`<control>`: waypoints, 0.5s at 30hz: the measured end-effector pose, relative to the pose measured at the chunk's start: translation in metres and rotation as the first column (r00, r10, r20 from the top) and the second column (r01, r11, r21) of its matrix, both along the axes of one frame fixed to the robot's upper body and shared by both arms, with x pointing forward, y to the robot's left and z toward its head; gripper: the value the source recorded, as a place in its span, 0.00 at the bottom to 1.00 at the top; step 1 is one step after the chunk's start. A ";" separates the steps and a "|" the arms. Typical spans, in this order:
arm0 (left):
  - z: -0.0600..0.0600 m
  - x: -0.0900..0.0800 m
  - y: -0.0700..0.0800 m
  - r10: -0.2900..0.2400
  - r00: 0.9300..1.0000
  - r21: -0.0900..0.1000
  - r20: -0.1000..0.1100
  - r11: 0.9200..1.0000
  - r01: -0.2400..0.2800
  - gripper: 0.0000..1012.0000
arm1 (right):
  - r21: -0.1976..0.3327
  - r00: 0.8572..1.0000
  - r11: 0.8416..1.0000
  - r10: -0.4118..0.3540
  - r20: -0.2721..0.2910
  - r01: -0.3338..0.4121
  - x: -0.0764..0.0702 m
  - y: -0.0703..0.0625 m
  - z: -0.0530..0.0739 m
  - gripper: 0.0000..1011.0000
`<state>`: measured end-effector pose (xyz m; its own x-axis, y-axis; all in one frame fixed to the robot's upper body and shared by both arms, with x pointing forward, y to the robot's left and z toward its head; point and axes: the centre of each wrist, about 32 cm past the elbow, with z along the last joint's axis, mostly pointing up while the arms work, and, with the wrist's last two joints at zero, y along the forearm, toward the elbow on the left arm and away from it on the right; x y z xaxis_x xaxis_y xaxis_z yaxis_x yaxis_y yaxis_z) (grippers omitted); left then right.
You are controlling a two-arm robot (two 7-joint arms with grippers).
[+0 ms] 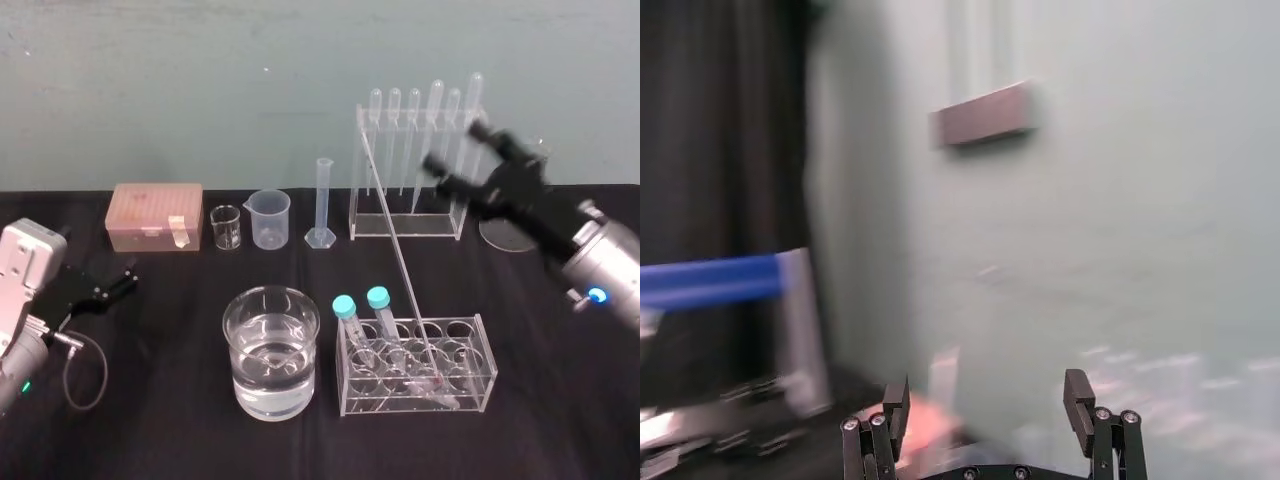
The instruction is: Hold the thermometer with one hand and immerse one end into the beaker, then reinsert it into the test tube rack.
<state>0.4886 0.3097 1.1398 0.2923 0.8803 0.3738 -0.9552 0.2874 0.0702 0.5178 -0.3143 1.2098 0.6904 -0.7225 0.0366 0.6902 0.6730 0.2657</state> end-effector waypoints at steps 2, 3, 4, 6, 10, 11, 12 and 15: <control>0.000 0.000 0.000 0.000 1.000 0.000 0.000 1.000 0.000 1.00 | -0.006 0.991 0.992 -0.129 0.024 0.129 -0.002 -0.006 0.004 0.99; 0.000 0.000 0.000 0.000 1.000 0.000 0.000 1.000 0.000 1.00 | -0.014 0.985 0.985 -0.173 0.027 0.174 -0.003 -0.008 0.004 0.99; 0.000 0.000 0.000 0.000 1.000 0.000 0.000 1.000 0.000 1.00 | -0.023 0.976 0.975 -0.218 0.027 0.219 -0.004 -0.010 0.003 0.99; 0.000 0.000 0.000 0.000 1.000 0.000 0.000 1.000 0.000 1.00 | -0.064 0.947 0.945 -0.321 0.014 0.321 -0.008 -0.014 -0.002 0.99; 0.000 0.000 0.000 0.000 1.000 0.000 0.000 1.000 0.000 1.00 | -0.167 0.893 0.887 -0.445 -0.066 0.429 -0.017 -0.018 -0.024 0.99; 0.000 0.000 0.000 0.000 1.000 0.000 0.000 1.000 0.000 1.00 | -0.184 0.887 0.881 -0.455 -0.080 0.435 -0.019 -0.019 -0.028 0.99; 0.000 0.000 0.000 0.000 1.000 0.000 0.000 1.000 0.000 1.00 | -0.218 0.872 0.868 -0.477 -0.114 0.446 -0.023 -0.018 -0.037 0.99; 0.000 0.000 0.000 0.000 1.000 0.000 0.000 1.000 0.000 1.00 | -0.275 0.845 0.852 -0.501 -0.185 0.445 -0.030 -0.016 -0.055 0.99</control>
<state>0.4886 0.3097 1.1398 0.2922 0.8803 0.3737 -0.9553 0.2873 0.0702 0.4877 -0.3301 1.1549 0.2731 -0.9562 0.1054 0.9615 0.2678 -0.0621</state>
